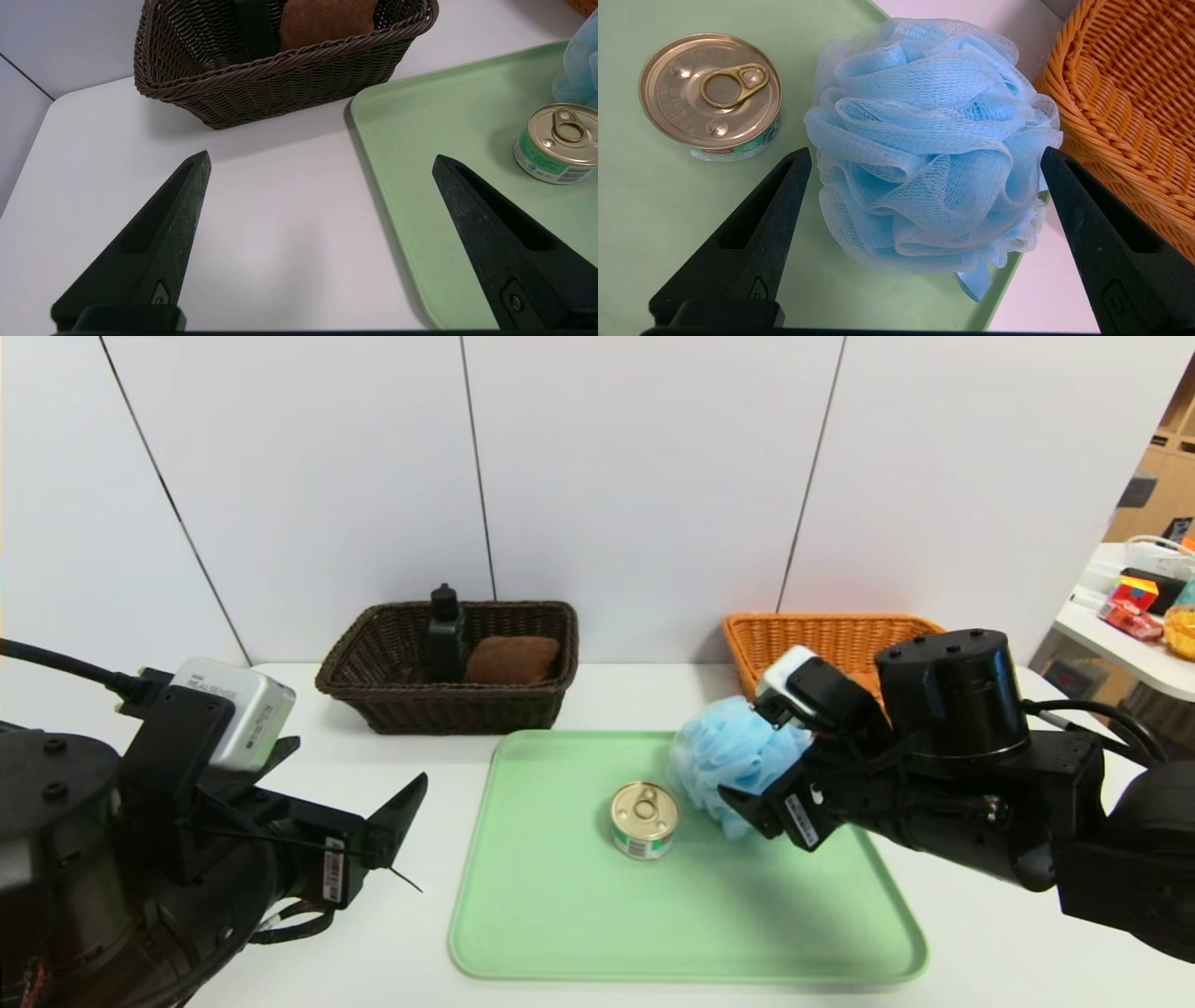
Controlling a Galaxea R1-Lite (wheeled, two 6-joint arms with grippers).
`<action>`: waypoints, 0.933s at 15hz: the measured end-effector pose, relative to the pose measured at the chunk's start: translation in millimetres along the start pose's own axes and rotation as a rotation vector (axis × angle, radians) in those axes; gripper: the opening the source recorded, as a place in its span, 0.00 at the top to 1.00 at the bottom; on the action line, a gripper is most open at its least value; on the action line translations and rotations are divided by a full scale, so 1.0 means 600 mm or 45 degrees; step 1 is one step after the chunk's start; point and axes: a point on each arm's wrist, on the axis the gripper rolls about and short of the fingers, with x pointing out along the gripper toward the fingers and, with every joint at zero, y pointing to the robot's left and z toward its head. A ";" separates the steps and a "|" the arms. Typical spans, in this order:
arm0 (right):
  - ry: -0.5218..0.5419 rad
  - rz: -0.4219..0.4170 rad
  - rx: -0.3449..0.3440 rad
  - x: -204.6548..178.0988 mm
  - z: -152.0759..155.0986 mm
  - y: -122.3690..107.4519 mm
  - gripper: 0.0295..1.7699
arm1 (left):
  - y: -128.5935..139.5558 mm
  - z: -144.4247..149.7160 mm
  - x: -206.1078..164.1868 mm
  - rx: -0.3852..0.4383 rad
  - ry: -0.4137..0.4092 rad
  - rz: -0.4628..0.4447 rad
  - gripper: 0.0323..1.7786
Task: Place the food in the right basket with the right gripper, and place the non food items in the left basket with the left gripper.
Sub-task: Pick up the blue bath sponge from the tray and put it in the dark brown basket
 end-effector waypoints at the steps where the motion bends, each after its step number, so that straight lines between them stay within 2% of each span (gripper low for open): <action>1: 0.008 0.002 -0.003 0.003 -0.002 0.001 0.04 | 0.000 0.000 0.000 0.000 -0.001 0.001 0.05; 10: 0.004 -0.001 -0.017 0.031 -0.008 0.008 0.06 | 0.000 0.000 0.000 0.000 -0.001 -0.002 0.05; 12: -0.001 -0.007 -0.010 0.035 -0.007 0.007 0.27 | 0.000 0.000 0.000 0.000 -0.001 -0.002 0.05; 14: -0.013 -0.012 -0.008 0.038 -0.006 0.006 0.42 | 0.000 0.000 -0.001 0.000 -0.001 -0.002 0.05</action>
